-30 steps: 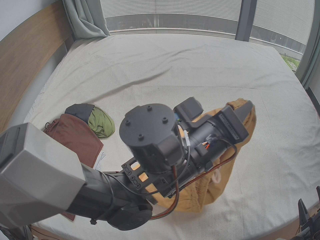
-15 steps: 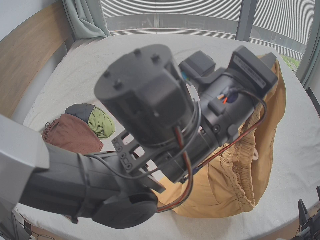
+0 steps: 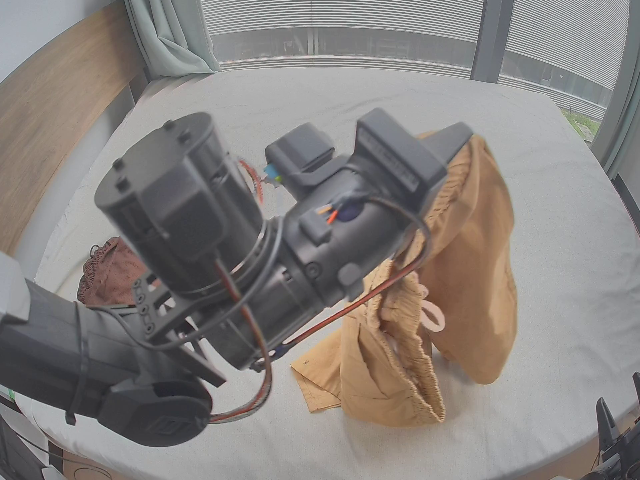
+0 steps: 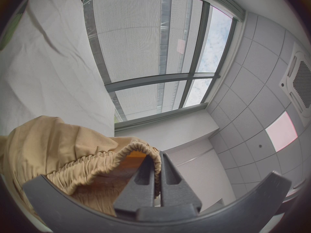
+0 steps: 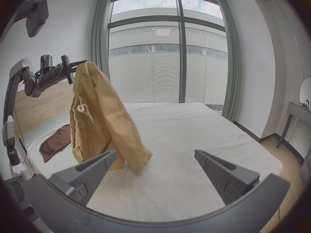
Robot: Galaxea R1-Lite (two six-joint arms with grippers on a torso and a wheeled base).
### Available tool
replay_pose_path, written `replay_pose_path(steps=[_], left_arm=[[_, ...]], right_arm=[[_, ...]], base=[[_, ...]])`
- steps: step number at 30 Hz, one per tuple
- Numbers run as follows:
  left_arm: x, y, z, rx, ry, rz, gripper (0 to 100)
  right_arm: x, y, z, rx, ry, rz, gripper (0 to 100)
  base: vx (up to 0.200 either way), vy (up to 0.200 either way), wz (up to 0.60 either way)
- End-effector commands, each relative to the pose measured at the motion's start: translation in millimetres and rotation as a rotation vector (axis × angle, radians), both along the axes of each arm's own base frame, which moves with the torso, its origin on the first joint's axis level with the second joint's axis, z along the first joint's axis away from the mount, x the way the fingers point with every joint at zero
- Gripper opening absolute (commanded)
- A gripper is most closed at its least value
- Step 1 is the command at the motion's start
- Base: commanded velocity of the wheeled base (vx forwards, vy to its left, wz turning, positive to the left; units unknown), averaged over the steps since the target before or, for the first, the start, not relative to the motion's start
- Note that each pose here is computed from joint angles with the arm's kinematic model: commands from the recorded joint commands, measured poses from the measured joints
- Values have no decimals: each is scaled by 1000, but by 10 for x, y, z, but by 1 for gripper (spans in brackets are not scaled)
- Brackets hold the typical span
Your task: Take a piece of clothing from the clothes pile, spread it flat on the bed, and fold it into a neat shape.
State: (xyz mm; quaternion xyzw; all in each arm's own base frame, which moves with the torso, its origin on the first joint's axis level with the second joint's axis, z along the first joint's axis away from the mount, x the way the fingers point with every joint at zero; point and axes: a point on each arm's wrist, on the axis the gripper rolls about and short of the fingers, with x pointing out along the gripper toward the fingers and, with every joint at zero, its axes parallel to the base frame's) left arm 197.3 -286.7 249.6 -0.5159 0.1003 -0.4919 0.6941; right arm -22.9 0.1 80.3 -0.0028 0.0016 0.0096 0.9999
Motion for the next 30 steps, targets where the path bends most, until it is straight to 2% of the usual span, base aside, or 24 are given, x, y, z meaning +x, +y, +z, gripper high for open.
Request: replay_pose_path(steps=[1, 2, 3, 8, 12, 16, 18, 30], left_arm=[[-16, 433, -58, 57, -4, 34, 0], [-16, 433, -58, 57, -4, 34, 0], [15, 648, -234, 151, -28, 30, 0], [98, 793, -356, 174, -52, 64, 0], [182, 974, -554, 184, -52, 130, 0], [302, 1163, -785, 257, -67, 220, 0], [320, 1225, -871, 262, -72, 229, 0], [382, 1455, -1009, 309, -23, 274, 0]], right_arm=[[1, 0, -53, -1, 1, 1, 100], [1, 0, -53, -1, 1, 1, 100], [1, 0, -53, -1, 1, -1, 100], [1, 0, -53, -1, 1, 1, 100], [1, 0, -53, -1, 1, 1, 100], [1, 0, -53, -1, 1, -1, 100], [1, 0, -53, -1, 1, -1, 100], [1, 0, -53, -2, 1, -1, 100]], base=[[0, 0, 0], [0, 0, 0], [0, 0, 0], [0, 0, 0], [0, 0, 0], [0, 0, 0], [0, 0, 0], [0, 0, 0]])
